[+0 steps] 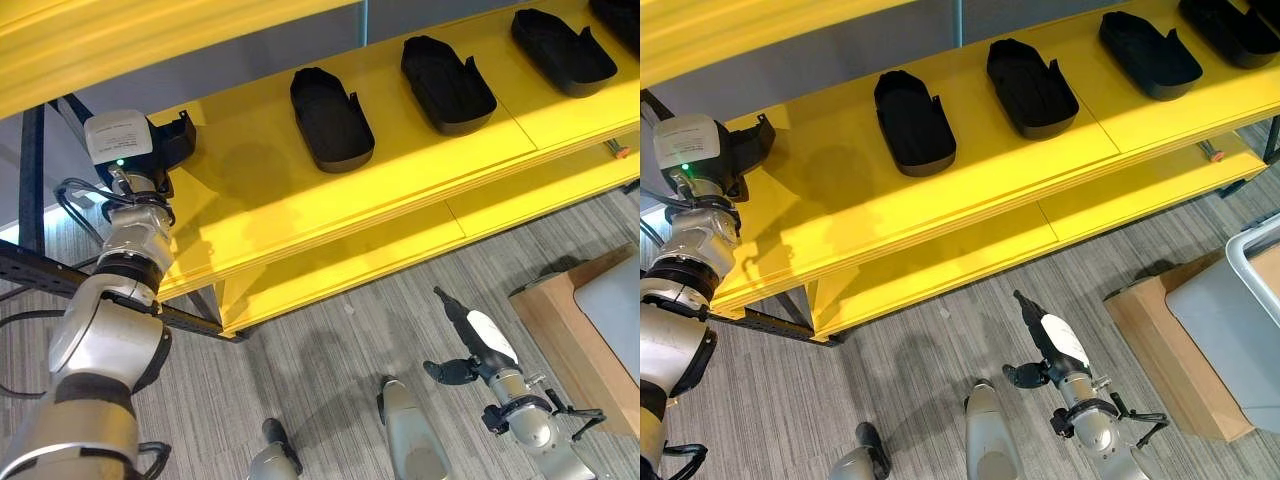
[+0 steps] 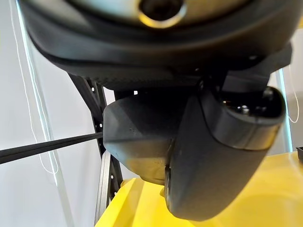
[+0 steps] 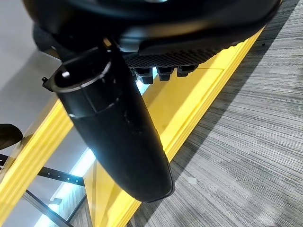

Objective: Move parts from the plastic box to the shelf.

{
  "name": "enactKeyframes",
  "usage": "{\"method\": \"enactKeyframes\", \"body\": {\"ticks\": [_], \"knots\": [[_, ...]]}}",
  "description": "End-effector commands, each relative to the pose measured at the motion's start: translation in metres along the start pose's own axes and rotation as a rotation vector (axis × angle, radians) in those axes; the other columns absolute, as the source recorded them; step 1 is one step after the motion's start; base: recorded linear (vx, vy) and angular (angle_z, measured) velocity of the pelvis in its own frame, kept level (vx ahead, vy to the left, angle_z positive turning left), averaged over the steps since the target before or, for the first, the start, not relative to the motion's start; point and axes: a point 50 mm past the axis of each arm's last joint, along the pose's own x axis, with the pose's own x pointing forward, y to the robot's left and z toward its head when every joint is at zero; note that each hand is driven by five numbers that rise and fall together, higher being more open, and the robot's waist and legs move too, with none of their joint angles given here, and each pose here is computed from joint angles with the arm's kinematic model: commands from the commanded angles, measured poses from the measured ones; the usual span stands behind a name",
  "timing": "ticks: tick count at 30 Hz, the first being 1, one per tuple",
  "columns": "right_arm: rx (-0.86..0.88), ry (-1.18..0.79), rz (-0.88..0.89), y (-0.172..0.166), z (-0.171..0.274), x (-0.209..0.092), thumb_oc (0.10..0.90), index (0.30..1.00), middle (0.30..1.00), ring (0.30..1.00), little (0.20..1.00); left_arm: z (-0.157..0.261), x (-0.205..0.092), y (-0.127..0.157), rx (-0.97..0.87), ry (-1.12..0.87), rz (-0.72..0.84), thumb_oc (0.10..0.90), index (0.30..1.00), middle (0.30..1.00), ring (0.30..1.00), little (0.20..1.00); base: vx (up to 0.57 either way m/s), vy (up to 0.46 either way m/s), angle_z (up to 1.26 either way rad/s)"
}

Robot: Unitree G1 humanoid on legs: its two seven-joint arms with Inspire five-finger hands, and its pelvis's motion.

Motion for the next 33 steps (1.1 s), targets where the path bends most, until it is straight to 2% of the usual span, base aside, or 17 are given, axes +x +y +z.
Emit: {"method": "enactKeyframes", "body": {"ticks": [1, 5, 6, 7, 8, 9, 10, 19, 33], "knots": [[0.055, -0.202, -0.081, -0.014, 0.036, 0.009, 0.9, 1.0, 1.0, 1.0, 1.0, -0.052, -0.002, -0.003, 0.057, 0.144, -0.096, 0.4, 0.3, 0.3, 0.3, 0.3, -0.01, 0.014, -0.04], [0.066, -0.204, -0.076, -0.014, 0.036, 0.008, 0.9, 1.0, 1.0, 1.0, 1.0, -0.069, -0.007, -0.01, 0.078, 0.175, -0.137, 0.4, 0.3, 0.3, 0.3, 0.3, 0.0, 0.015, -0.06], [0.079, -0.201, -0.076, -0.014, 0.035, 0.007, 0.9, 1.0, 1.0, 1.0, 1.0, -0.081, -0.012, -0.015, 0.097, 0.198, -0.169, 0.512, 0.456, 0.456, 0.456, 0.456, 0.0, 0.016, -0.09], [0.079, -0.201, -0.076, -0.014, 0.035, 0.007, 0.9, 1.0, 1.0, 1.0, 1.0, -0.081, -0.012, -0.015, 0.097, 0.198, -0.17, 0.512, 0.456, 0.456, 0.456, 0.456, 0.0, 0.017, -0.13], [0.082, -0.203, -0.075, -0.014, 0.036, 0.007, 0.9, 1.0, 1.0, 1.0, 1.0, -0.083, -0.013, -0.016, 0.099, 0.202, -0.173, 0.829, 0.901, 0.901, 0.901, 0.901, 0.0, 0.012, -0.1], [0.085, -0.205, -0.075, -0.014, 0.036, 0.007, 0.9, 1.0, 1.0, 1.0, 1.0, -0.085, -0.014, -0.017, 0.108, 0.204, -0.18, 0.829, 0.901, 0.901, 0.901, 0.901, 0.01, 0.014, -0.12], [0.089, -0.2, -0.075, -0.015, 0.035, 0.007, 0.9, 1.0, 1.0, 1.0, 1.0, -0.087, -0.018, -0.024, 0.099, 0.206, -0.223, 0.9, 1.0, 1.0, 1.0, 1.0, 0.0, 0.01, -0.09], [0.107, -0.181, -0.063, -0.014, 0.033, 0.007, 0.9, 1.0, 1.0, 1.0, 1.0, -0.087, -0.021, -0.031, 0.081, 0.2, -0.287, 0.9, 1.0, 1.0, 1.0, 1.0, 0.01, 0.005, -0.06], [0.097, -0.172, -0.053, -0.014, 0.031, 0.007, 0.9, 1.0, 1.0, 1.0, 1.0, -0.071, -0.015, -0.027, 0.08, 0.153, -0.275, 0.9, 1.0, 1.0, 1.0, 1.0, 0.0, 0.0, 0.0]]}}
